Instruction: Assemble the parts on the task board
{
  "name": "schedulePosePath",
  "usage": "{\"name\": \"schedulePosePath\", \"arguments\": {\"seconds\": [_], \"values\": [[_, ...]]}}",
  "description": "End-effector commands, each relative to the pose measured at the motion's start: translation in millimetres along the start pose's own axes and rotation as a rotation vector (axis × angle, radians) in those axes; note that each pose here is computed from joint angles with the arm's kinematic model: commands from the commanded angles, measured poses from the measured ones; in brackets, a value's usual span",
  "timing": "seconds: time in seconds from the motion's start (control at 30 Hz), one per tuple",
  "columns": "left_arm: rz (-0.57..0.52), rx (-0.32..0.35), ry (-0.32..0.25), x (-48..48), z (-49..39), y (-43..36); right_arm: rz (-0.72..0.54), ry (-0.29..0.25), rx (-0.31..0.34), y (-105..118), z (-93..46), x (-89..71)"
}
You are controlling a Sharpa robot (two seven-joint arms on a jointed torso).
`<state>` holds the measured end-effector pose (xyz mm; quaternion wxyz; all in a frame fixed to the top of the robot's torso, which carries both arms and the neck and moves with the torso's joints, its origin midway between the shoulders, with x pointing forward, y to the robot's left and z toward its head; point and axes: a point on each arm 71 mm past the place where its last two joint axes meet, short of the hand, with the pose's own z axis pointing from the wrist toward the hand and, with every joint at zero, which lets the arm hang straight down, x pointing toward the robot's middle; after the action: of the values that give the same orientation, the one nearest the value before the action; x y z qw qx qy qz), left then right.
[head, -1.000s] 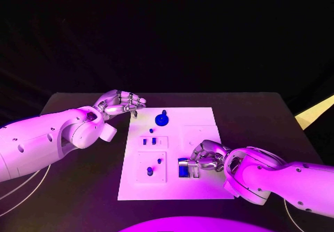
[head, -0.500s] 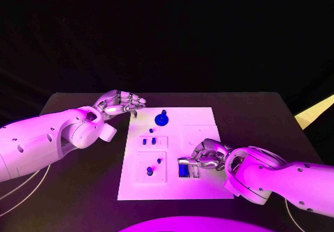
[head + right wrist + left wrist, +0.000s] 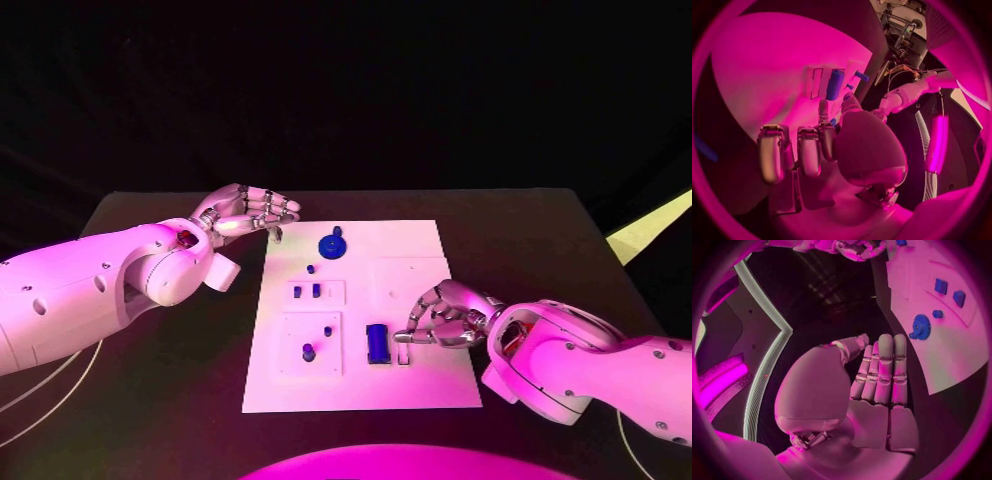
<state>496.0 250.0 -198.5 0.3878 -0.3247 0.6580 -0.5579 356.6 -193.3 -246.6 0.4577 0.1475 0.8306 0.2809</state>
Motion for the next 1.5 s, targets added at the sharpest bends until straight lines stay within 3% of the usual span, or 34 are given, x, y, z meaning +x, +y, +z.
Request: {"name": "schedulePosePath", "arguments": {"seconds": [0.03, 0.37, 0.87, 1.17, 1.5], "values": [[-0.018, 0.037, -0.012, 1.4, 1.2, -1.7, 0.018, -0.045, -0.077, 1.7, -0.9, -12.0], [-0.059, 0.066, -0.038, 5.3, 1.3, 1.9, 0.007, -0.160, -0.030, -31.7, 0.0, -70.5], [-0.105, 0.078, -0.038, 16.5, 0.2, 4.4, -0.063, -0.238, 0.188, -108.3, -23.0, -131.7], [-0.113, 0.077, -0.029, 21.7, 1.6, 4.3, -0.144, -0.192, 0.307, -127.1, -41.4, -138.8], [-0.138, 0.083, -0.019, 26.8, 4.5, 3.3, -0.171, -0.228, 0.282, -112.4, -56.6, -123.6]]}}
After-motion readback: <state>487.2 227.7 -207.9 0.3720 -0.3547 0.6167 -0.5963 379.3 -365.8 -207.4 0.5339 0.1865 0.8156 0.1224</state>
